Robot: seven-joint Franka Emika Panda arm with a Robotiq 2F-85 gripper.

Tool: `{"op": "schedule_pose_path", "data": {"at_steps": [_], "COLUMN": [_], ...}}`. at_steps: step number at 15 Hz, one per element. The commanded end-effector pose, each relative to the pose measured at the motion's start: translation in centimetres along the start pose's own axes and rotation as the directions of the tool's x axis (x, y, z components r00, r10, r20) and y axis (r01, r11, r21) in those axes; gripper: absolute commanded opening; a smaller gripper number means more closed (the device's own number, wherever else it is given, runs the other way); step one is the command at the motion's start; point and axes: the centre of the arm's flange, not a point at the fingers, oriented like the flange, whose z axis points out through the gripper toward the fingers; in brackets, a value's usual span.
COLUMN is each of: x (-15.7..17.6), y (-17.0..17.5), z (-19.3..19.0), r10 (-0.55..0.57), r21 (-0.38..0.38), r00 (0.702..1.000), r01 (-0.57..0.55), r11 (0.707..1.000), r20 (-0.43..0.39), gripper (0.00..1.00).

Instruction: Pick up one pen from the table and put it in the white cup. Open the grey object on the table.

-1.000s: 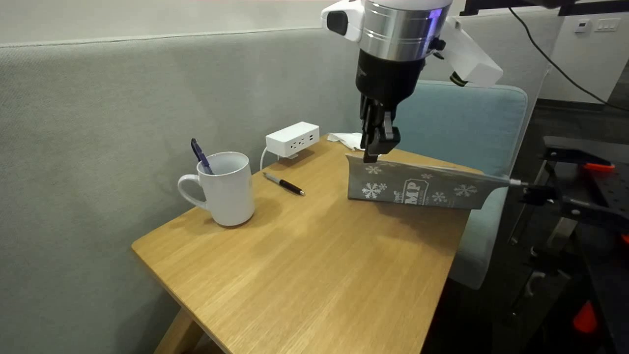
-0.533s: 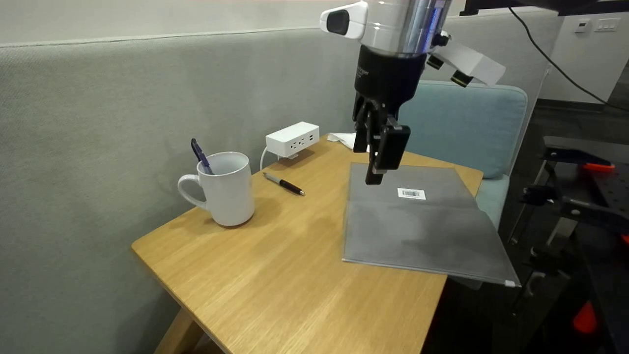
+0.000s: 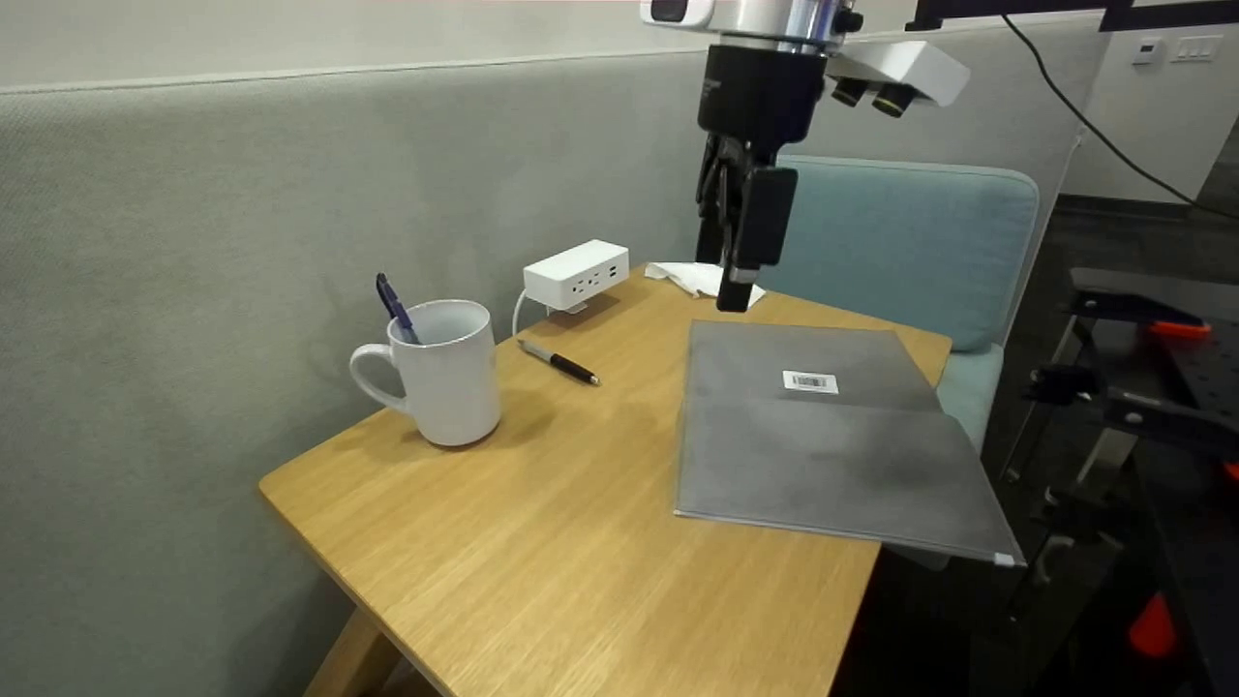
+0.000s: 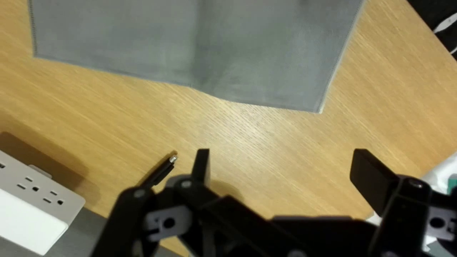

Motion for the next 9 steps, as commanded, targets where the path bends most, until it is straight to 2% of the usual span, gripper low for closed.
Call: {"op": "schedule_pose_path", "data": {"at_steps": [1,3,9], "x": [-2.0,-2.2,-3.0], "y": [3.1,4.3,6.6], "z": [-5.3,-6.6,-10.2], "r10": [0.015,0.015,0.041], "r21": [0.044,0.066,0.059], "r00": [1.0,1.0,0.996], "r01": [-0.015,-0.016,-0.046], "r11": [0.999,0.998,0.997], "r20": [-0.017,0.013,0.084], "gripper": [1.0,1.0,1.0]}}
